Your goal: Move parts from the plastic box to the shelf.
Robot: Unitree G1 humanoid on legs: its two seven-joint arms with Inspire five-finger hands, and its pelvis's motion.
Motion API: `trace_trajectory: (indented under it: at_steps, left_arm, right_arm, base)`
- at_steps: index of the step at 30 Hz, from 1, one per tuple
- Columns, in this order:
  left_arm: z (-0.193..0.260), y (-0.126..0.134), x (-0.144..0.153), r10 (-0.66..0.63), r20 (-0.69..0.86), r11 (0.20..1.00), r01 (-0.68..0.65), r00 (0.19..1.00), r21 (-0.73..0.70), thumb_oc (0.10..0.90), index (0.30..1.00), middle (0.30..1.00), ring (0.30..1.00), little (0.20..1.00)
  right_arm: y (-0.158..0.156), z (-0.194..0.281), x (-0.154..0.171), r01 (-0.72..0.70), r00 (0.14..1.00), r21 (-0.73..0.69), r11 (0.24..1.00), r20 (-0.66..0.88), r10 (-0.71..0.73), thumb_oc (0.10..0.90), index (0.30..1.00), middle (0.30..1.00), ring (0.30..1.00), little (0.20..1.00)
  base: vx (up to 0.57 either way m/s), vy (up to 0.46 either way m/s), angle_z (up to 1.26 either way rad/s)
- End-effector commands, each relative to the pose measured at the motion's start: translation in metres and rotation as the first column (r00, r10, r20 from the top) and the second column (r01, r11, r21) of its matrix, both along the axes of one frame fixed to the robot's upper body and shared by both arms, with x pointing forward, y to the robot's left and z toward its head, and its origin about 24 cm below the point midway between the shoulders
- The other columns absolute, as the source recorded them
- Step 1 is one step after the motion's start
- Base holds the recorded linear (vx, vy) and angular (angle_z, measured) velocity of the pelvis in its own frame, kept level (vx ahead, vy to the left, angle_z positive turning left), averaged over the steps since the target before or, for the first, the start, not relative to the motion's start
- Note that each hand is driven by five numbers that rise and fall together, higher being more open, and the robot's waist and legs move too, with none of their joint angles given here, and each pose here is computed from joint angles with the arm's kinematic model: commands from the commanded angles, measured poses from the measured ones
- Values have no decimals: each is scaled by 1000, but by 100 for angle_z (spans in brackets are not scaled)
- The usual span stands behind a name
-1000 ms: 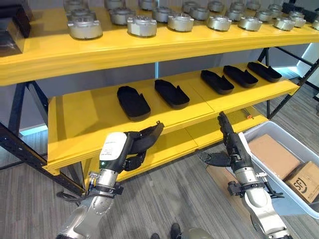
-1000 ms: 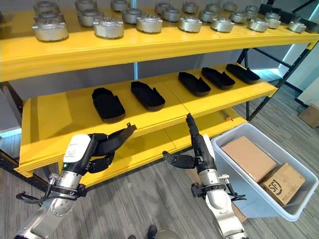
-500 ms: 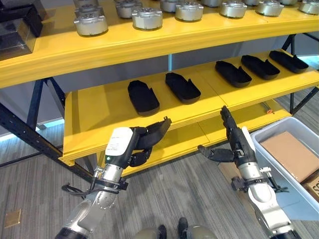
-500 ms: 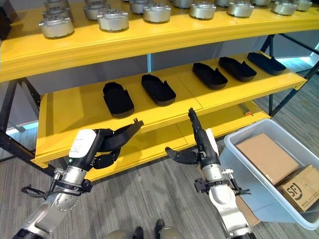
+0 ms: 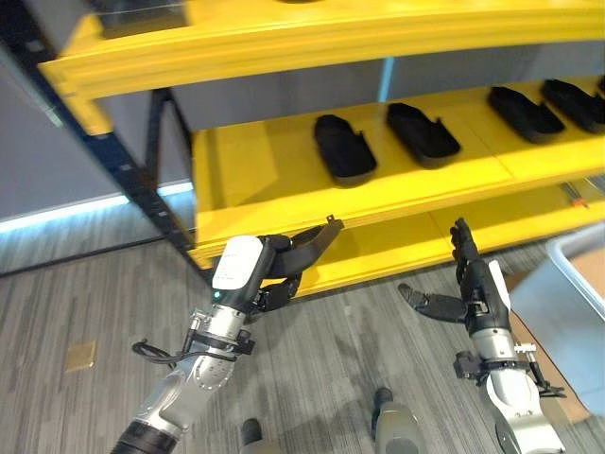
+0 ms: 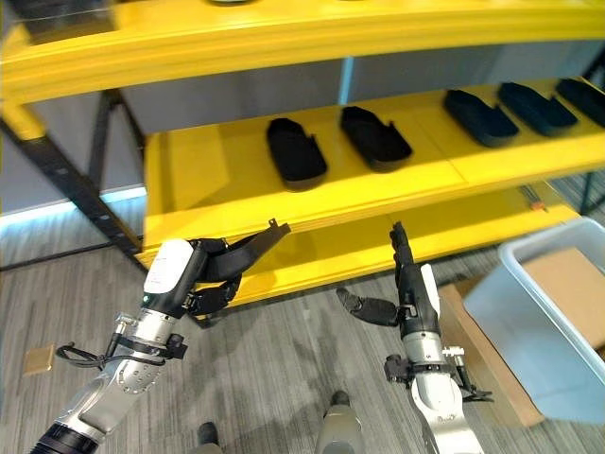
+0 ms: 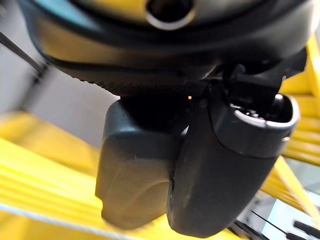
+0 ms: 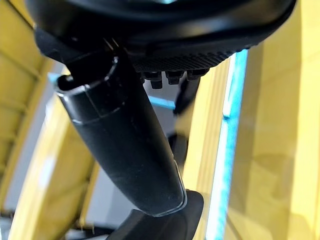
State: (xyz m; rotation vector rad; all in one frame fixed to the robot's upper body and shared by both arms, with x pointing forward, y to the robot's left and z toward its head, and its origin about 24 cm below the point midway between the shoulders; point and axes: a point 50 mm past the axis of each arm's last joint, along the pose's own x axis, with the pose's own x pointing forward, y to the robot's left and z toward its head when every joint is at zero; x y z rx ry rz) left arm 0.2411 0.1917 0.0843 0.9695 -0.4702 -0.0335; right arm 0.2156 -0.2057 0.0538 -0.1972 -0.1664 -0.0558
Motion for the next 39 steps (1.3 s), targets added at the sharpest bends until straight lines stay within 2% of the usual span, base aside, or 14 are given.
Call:
trace_trajectory:
  at_steps: [1, 11, 16, 23, 27, 31, 35, 39]
  left_arm:
    - [63, -9, 2, -28, 335, 990, 73, 942, -123, 400, 300, 300, 300, 300]
    - [77, 3, -5, 18, 393, 992, 32, 919, -121, 400, 300, 300, 300, 300]
    - [90, 1, -4, 15, 445, 991, 47, 895, -127, 400, 300, 300, 300, 300]
    - [114, -10, -5, -9, 546, 980, 116, 838, -161, 400, 300, 300, 300, 300]
    - [128, -14, -18, -34, 595, 963, 186, 803, -196, 400, 300, 300, 300, 300]
    - [134, -11, -25, -23, 624, 964, 182, 781, -192, 400, 300, 300, 300, 300]
    - [136, -12, -21, -12, 638, 967, 170, 770, -187, 400, 300, 300, 300, 300]
    - [132, -18, -3, -16, 623, 986, 117, 782, -121, 400, 300, 300, 300, 300]
  right_arm:
    - [0, 61, 14, -23, 948, -39, 999, 316, 34, 900, 1000, 1000, 1000, 1000]
    - [0, 52, 13, -22, 964, -26, 999, 264, 28, 900, 1000, 1000, 1000, 1000]
    - [2, 49, 12, -31, 968, -25, 999, 249, 36, 900, 1000, 1000, 1000, 1000]
    - [10, 47, 13, -59, 970, -23, 998, 236, 62, 900, 1000, 1000, 1000, 1000]
    - [11, 45, 13, -68, 971, -21, 997, 227, 71, 900, 1000, 1000, 1000, 1000]
    - [13, 44, 12, -75, 973, -25, 997, 217, 78, 900, 1000, 1000, 1000, 1000]
    - [14, 43, 13, -85, 973, -29, 996, 215, 89, 900, 1000, 1000, 1000, 1000]
    - [17, 42, 13, -104, 973, -34, 994, 204, 109, 900, 1000, 1000, 1000, 1000]
  base:
    - [91, 83, 7]
    - [79, 83, -1]
    - [44, 35, 0]
    - [26, 6, 8]
    - [-3, -2, 1]
    - [0, 0, 0]
    - [20, -4, 0]
    - [0, 0, 0]
